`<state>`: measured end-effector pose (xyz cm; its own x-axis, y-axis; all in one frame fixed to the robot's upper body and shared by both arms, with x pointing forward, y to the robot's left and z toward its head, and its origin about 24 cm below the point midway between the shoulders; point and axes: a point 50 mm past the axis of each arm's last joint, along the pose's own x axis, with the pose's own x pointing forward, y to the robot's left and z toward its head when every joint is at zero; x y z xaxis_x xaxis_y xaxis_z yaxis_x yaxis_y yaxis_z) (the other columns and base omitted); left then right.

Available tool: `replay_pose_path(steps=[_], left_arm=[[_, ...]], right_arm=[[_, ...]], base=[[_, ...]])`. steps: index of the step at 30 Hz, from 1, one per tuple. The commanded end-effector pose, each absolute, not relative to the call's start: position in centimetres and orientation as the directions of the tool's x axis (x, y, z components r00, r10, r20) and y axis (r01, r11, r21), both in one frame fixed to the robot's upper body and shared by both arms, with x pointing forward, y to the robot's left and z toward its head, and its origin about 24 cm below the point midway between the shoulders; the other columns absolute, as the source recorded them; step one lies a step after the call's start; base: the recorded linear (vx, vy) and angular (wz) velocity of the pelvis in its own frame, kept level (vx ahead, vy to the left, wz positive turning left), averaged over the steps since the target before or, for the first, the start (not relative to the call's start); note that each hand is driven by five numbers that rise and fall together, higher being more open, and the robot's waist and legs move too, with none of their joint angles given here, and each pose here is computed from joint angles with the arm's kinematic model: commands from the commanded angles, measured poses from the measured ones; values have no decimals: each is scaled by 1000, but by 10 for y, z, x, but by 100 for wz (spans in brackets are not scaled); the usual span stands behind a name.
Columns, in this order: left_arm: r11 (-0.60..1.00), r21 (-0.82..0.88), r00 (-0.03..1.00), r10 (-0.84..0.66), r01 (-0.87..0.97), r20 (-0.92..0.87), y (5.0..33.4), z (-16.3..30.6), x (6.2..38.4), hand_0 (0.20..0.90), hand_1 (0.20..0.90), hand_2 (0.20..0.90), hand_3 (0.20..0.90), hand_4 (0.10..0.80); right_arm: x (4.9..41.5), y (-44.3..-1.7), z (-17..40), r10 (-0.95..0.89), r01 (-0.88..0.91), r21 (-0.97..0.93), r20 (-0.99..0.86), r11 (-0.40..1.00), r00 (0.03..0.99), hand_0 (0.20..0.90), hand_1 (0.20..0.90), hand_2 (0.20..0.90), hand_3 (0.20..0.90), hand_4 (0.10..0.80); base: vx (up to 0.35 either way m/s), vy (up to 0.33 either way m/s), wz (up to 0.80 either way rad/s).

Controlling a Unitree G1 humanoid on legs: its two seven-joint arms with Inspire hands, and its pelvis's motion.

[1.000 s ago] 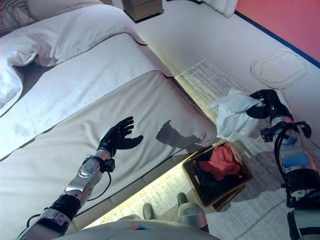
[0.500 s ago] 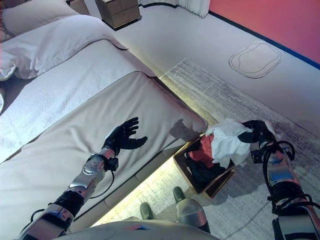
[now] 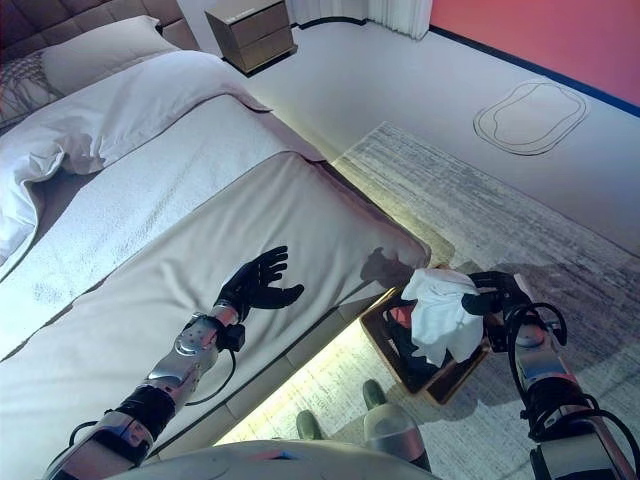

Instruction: Pick up the clothes from the bed and place them into the basket

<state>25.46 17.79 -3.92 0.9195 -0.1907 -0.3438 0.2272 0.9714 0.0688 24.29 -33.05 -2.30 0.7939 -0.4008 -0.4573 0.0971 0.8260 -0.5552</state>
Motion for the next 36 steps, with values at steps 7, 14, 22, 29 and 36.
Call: replay_pose_path(steps=[7,14,22,29,36], left_arm=[[967,110,960,-207,230,-186,179,-12,276,900,900,900,900,800],[972,76,970,-211,221,-118,174,-5,277,900,900,900,900,800],[988,-16,978,-156,156,-138,168,-19,265,900,900,900,900,800],[980,-81,964,-192,180,-182,159,-34,246,900,900,900,900,800],[996,-72,964,-61,44,-259,180,-48,233,900,900,900,900,800]], right_arm=[[271,-320,6,-379,188,-538,-268,822,886,900,900,900,900,800],[276,-303,11,-338,204,-486,-206,850,918,900,900,900,900,800],[288,-230,47,-126,146,-485,74,862,989,900,900,900,900,800],[281,-192,46,50,16,-511,115,859,992,900,900,900,900,800],[270,-185,23,120,-103,-504,1,858,993,900,900,900,900,800]], base=[[28,-10,4],[20,17,1],[49,19,7],[33,25,23],[72,37,33]])
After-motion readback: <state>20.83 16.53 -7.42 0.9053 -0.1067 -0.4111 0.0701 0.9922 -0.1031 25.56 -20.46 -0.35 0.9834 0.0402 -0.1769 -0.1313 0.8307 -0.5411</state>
